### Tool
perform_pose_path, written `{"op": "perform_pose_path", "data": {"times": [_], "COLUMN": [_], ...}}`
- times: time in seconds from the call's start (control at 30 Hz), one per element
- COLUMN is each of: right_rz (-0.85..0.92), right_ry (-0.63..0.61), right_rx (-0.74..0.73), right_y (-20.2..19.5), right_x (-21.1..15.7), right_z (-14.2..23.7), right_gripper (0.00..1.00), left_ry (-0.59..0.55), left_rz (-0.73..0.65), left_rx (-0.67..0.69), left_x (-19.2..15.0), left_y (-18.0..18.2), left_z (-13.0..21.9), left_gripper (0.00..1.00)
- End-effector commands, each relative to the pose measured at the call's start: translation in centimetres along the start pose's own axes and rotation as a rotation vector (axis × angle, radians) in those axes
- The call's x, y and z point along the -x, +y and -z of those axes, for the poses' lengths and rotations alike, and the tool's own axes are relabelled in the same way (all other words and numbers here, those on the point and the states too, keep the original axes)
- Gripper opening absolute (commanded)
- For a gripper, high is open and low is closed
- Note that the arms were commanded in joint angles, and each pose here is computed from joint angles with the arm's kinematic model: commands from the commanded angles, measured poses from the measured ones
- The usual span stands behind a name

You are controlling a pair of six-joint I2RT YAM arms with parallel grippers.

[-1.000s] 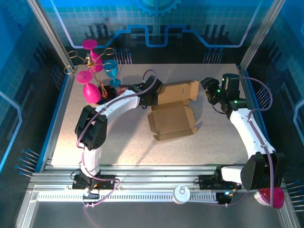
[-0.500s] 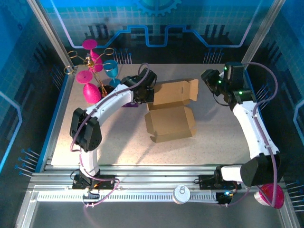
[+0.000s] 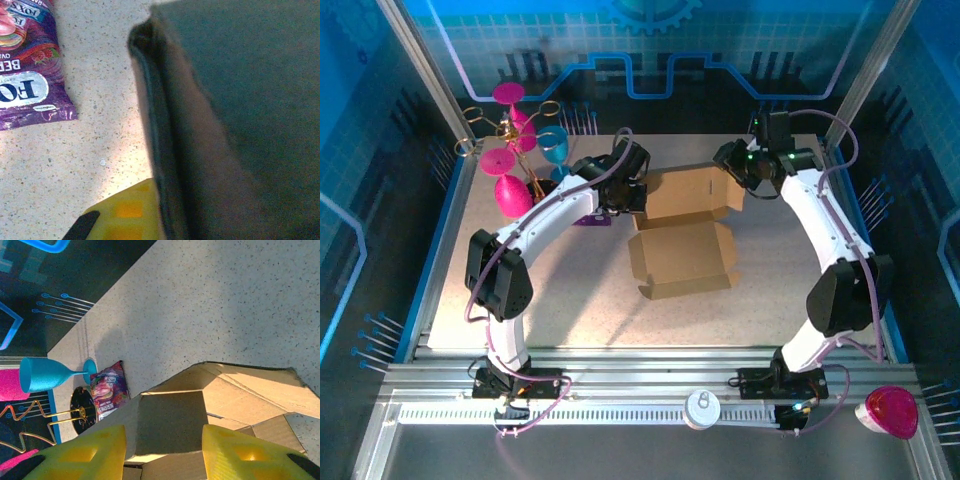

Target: Fold the paper box

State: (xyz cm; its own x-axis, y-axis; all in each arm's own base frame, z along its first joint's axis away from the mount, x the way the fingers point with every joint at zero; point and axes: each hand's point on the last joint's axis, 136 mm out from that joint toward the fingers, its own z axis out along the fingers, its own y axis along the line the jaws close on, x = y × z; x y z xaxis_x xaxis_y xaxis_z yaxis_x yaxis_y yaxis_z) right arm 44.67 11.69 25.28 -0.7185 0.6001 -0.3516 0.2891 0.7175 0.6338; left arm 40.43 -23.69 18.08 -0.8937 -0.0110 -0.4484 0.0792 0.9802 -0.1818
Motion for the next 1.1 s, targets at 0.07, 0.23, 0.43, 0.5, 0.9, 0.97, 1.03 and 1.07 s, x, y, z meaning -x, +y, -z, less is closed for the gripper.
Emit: {"op": "perform_pose_path", "data": {"times": [0.07,0.23,0.43,0.5,0.9,0.97,1.03,1.07], "right_rz": [0.008,-0.004,-0.063,-0.082,-0.186,-0.192,-0.191,-0.191], "right_ry": [0.052,0.068,0.085,0.081,0.068,0.059,0.049,0.046], "right_rx": [0.041,0.068,0.116,0.126,0.170,0.170,0.170,0.171], "right_y": [1.3,1.9,2.7,2.8,2.7,2.6,2.5,2.5], "right_x": [-0.7,-0.8,-1.3,-1.2,-0.9,-0.8,-0.6,-0.5], "right_z": [-0.6,-0.7,-0.7,-0.5,-0.2,0.0,0.4,0.5], "right_gripper": [0.46,0.47,0.40,0.35,0.10,0.09,0.12,0.18], "left_ry": [-0.008,-0.010,-0.012,-0.013,-0.014,-0.017,-0.017,-0.014], "left_rz": [-0.028,-0.032,-0.025,-0.023,-0.013,-0.013,-0.010,-0.011], "left_rx": [-0.046,-0.047,-0.054,-0.054,-0.061,-0.062,-0.063,-0.062], "left_x": [0.5,0.6,0.8,0.9,0.8,0.8,0.8,0.7], "left_y": [-0.9,-0.9,-1.1,-1.2,-1.3,-1.2,-1.2,-1.2], "left_z": [1.3,1.3,1.3,1.2,1.4,1.5,1.5,1.5], "left_gripper": [0.00,0.00,0.00,0.00,0.00,0.00,0.00,0.00]}}
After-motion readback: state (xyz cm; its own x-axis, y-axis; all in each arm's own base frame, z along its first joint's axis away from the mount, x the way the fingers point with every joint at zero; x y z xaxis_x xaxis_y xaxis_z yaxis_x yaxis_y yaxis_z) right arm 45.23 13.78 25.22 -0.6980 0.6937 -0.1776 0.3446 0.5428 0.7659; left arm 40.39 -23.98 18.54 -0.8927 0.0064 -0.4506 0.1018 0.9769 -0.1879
